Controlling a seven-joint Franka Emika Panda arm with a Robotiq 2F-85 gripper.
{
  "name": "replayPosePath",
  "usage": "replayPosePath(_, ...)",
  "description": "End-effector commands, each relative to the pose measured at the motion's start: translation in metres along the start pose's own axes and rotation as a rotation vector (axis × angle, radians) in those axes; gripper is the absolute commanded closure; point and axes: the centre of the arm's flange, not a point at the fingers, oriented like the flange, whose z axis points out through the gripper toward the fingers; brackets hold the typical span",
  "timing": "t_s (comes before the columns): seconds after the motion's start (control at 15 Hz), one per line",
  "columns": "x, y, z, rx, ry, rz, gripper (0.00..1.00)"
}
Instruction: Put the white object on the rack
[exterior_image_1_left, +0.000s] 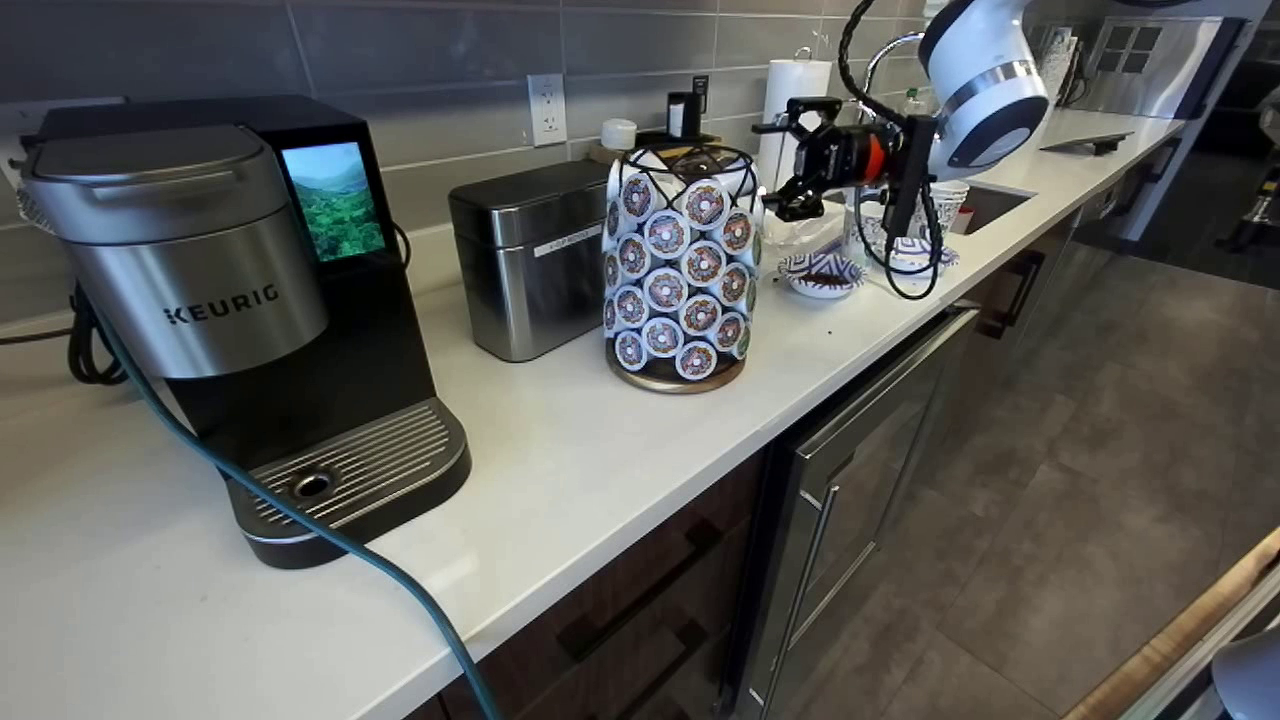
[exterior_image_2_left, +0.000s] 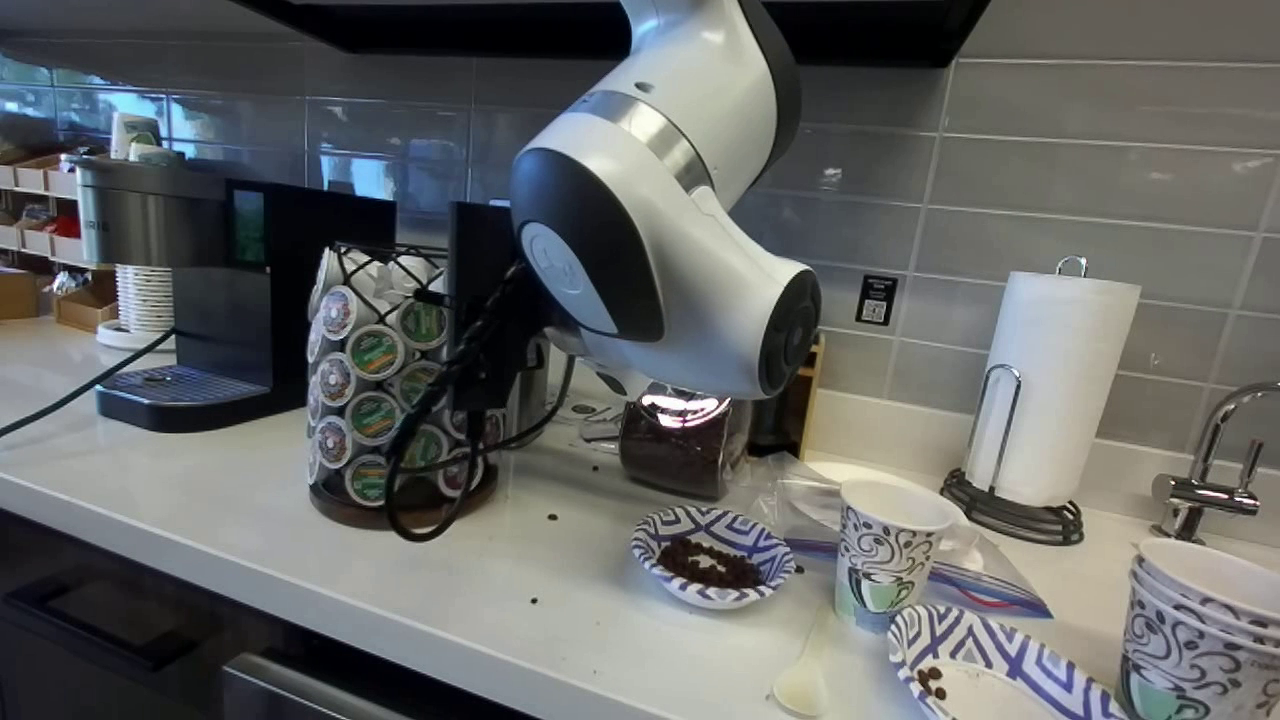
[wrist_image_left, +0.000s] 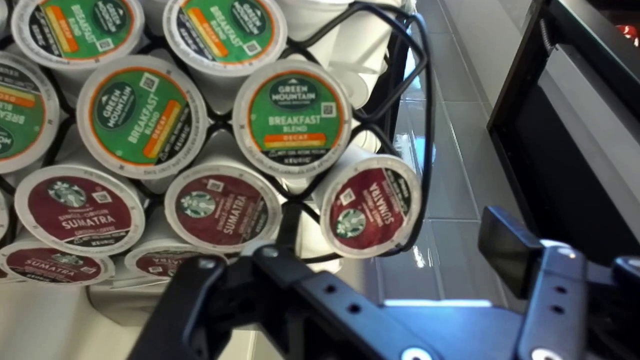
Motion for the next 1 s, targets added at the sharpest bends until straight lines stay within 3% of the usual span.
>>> replayPosePath(0.0,-0.001,-0.007,-0.007,0.002,-0.016,0.02,0.0)
replayPosePath(0.07,-0.002,-0.009,-0.009,-0.012,-0.016,0.017,0.0)
replayPosePath(0.6,-0.033,-0.039,-0.029,-0.41,-0.121,-0.078,0.0)
replayPosePath(0.93,-0.058,-0.073,-0.036,-0.579,-0.146,-0.177,0.0)
